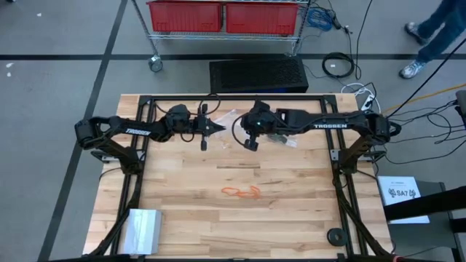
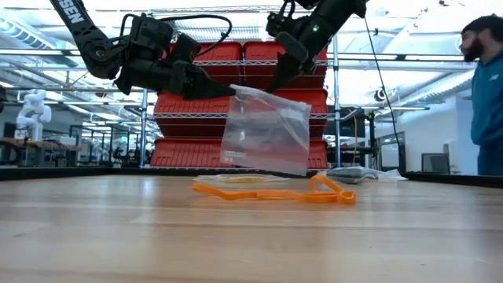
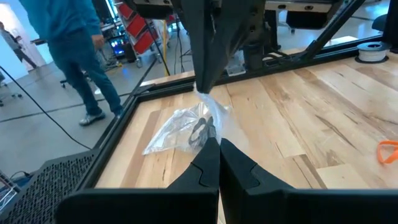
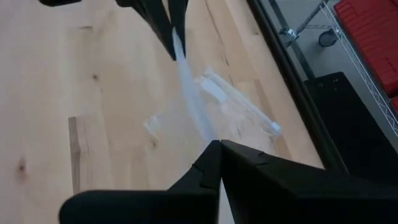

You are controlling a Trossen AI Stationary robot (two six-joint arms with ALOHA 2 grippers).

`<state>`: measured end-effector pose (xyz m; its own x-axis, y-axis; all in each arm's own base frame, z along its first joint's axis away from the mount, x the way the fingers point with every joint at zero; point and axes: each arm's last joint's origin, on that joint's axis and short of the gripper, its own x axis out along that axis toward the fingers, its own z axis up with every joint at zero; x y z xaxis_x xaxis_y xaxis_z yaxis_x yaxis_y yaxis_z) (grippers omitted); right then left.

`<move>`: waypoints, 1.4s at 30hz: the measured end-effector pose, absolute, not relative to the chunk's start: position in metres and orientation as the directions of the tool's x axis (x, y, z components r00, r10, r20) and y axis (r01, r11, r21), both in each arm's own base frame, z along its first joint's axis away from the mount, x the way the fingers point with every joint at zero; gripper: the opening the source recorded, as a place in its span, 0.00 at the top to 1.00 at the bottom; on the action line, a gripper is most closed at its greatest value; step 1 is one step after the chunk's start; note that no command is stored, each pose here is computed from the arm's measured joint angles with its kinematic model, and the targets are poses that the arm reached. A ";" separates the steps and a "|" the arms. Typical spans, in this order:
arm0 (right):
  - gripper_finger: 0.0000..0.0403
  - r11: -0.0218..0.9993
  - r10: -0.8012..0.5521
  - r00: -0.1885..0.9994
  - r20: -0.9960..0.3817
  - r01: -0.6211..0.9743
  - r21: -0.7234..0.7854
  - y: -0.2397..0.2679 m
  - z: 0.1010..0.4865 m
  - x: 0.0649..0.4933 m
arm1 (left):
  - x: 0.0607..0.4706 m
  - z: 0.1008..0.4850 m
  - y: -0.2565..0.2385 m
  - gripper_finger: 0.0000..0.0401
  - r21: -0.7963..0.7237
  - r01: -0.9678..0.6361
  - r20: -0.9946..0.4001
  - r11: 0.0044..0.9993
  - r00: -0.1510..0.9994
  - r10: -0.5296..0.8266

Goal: Sort rubber bands
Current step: Put the orange rubber band into the zip bag

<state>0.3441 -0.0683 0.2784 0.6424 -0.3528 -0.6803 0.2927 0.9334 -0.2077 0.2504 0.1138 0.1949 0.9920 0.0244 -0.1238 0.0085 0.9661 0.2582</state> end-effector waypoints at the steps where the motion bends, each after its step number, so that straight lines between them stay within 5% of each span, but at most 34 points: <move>1: 1.00 0.933 -0.353 0.644 -0.679 0.292 -0.209 -0.068 0.279 0.344 | 0.250 0.195 0.114 1.00 0.258 0.009 -0.124 0.966 0.992 0.024; 42: 1.00 0.944 -0.327 0.668 -0.669 0.258 -0.203 -0.057 0.281 0.346 | 0.250 0.195 0.114 1.00 0.257 0.010 -0.126 0.966 0.992 0.024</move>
